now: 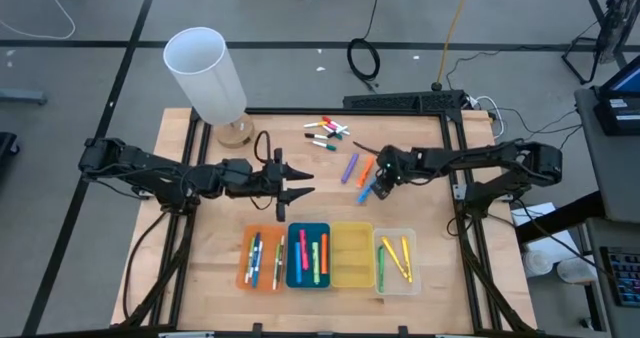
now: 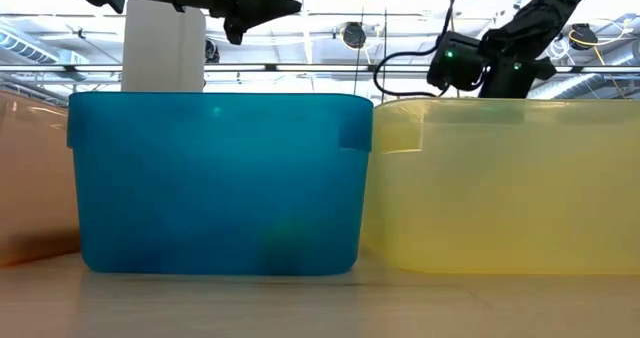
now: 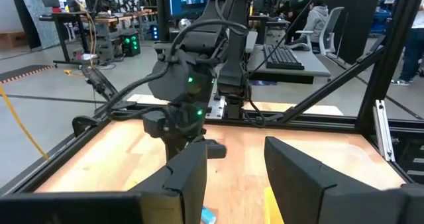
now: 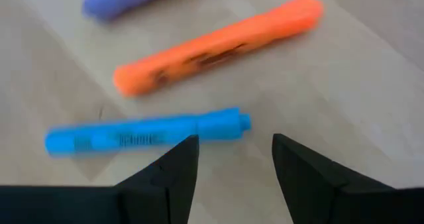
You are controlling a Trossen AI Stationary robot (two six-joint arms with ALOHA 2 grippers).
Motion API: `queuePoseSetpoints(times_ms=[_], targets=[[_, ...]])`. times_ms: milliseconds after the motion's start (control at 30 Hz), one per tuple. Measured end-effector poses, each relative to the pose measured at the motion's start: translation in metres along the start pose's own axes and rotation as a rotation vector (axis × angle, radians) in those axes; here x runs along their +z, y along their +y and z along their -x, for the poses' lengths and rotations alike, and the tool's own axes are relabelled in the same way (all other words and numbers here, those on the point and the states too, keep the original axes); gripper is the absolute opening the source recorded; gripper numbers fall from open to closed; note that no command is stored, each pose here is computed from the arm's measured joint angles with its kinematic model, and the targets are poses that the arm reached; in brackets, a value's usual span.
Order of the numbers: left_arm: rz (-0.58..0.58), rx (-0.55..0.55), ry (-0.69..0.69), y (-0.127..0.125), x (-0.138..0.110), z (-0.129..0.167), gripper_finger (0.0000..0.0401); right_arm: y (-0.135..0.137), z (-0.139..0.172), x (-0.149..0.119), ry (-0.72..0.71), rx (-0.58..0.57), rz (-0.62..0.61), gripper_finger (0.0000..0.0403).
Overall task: Pick & Place Markers
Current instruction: Put the blue highlighter pen into the blue bin
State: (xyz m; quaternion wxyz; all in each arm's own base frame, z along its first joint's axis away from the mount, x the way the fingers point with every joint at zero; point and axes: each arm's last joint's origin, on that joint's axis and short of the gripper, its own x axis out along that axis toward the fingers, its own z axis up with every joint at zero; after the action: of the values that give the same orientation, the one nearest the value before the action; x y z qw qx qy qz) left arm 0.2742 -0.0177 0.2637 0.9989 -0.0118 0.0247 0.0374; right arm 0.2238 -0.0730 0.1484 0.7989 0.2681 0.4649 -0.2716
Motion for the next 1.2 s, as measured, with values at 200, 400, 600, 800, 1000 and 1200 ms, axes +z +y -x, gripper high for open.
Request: queuePoseSetpoints(times_ms=[200,400,600,800,1000,1200], targets=[[0.0,0.0,0.002,0.0,0.0,0.0,0.0157,0.003,0.0,0.0,-0.014,0.003,0.338,0.018],[0.001,0.0,0.005,0.0,0.0,0.0,0.0157,0.015,0.001,-0.001,-0.072,0.011,0.661,0.018],[-0.006,0.0,0.008,0.0,-0.001,0.0,0.0157,0.035,0.003,-0.006,-0.142,0.06,0.899,0.018],[-0.006,0.0,0.008,0.0,-0.001,0.0,0.0157,0.043,-0.011,-0.012,-0.113,0.067,1.007,0.018],[-0.01,0.001,0.015,0.0,-0.001,0.0,0.0157,0.037,-0.039,-0.018,-0.001,0.046,0.982,0.018],[-0.012,0.001,0.025,0.0,-0.002,0.0,0.0157,0.029,-0.045,-0.02,0.065,0.023,0.821,0.0161]])
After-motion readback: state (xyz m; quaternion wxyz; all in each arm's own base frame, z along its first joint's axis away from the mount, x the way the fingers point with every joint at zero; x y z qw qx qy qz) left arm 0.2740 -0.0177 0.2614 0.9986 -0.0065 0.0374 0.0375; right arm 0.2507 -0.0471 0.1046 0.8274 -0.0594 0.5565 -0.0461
